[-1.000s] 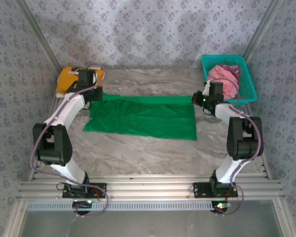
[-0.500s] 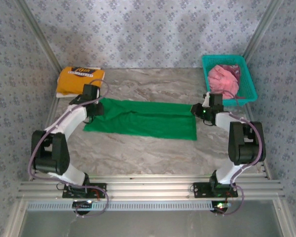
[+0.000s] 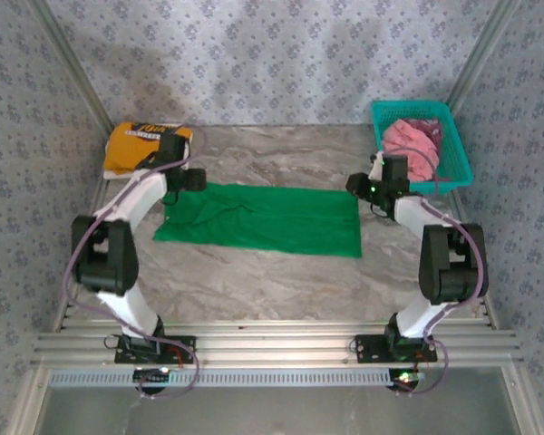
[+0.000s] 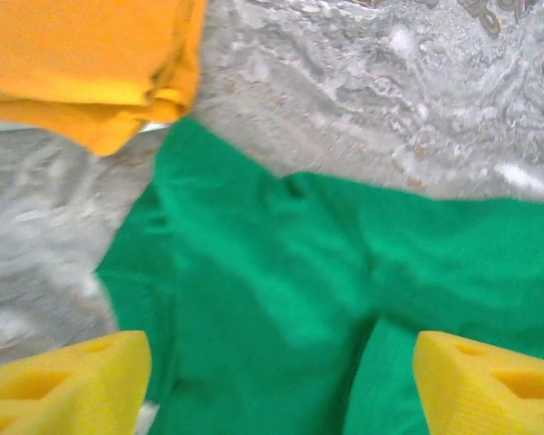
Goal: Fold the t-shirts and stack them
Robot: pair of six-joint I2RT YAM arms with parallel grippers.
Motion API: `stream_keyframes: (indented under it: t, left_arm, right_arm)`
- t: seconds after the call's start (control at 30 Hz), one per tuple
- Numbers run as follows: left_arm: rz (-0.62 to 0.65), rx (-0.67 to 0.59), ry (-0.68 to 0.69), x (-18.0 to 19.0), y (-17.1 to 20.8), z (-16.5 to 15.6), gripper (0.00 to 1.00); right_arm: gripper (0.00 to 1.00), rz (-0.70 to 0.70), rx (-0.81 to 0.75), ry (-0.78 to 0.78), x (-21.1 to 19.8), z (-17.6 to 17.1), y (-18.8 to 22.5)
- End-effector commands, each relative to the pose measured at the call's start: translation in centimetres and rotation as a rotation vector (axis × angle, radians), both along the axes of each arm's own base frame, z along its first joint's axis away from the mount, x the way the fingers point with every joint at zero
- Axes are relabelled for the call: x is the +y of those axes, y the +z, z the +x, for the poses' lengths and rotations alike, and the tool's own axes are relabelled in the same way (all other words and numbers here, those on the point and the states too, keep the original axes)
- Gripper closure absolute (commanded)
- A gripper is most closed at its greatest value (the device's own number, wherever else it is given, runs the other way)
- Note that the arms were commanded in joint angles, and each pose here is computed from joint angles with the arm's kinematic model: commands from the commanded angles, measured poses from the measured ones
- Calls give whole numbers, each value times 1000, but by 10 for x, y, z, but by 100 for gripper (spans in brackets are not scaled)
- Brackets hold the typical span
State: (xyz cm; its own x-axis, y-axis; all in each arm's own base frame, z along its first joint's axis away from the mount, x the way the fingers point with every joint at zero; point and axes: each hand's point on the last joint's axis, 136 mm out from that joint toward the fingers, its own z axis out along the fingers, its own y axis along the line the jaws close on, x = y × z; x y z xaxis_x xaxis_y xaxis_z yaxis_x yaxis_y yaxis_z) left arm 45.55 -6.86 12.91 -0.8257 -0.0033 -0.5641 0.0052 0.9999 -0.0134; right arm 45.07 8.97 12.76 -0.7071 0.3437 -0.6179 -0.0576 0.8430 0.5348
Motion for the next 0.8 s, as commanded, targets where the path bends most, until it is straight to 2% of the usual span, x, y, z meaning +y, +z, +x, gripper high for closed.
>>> stream_keyframes:
  t: [0.0,0.13,0.3,0.47,0.57,0.7,0.77]
  left_arm:
    - [-28,95,-84,-17,-20,5,26]
    - [-28,153,-93,-21,-44,25,23]
    - [-66,233,-119,-35,-73,17,21]
    - [-100,252,-135,-45,-86,7,31]
    - [-118,269,-145,-50,-90,1,42]
    - [-118,258,-160,-57,-82,-11,44]
    - [-130,229,-162,-59,-74,-16,55]
  right_arm:
    - [76,-7,27,53,21,4,-3]
    - [78,25,60,86,35,9,-12]
    - [78,14,55,87,39,10,-12]
    - [79,6,69,78,38,13,-17]
    - [79,-8,69,69,36,13,-17]
    - [79,-23,72,64,33,11,-17]
    - [79,-33,76,58,31,11,-18]
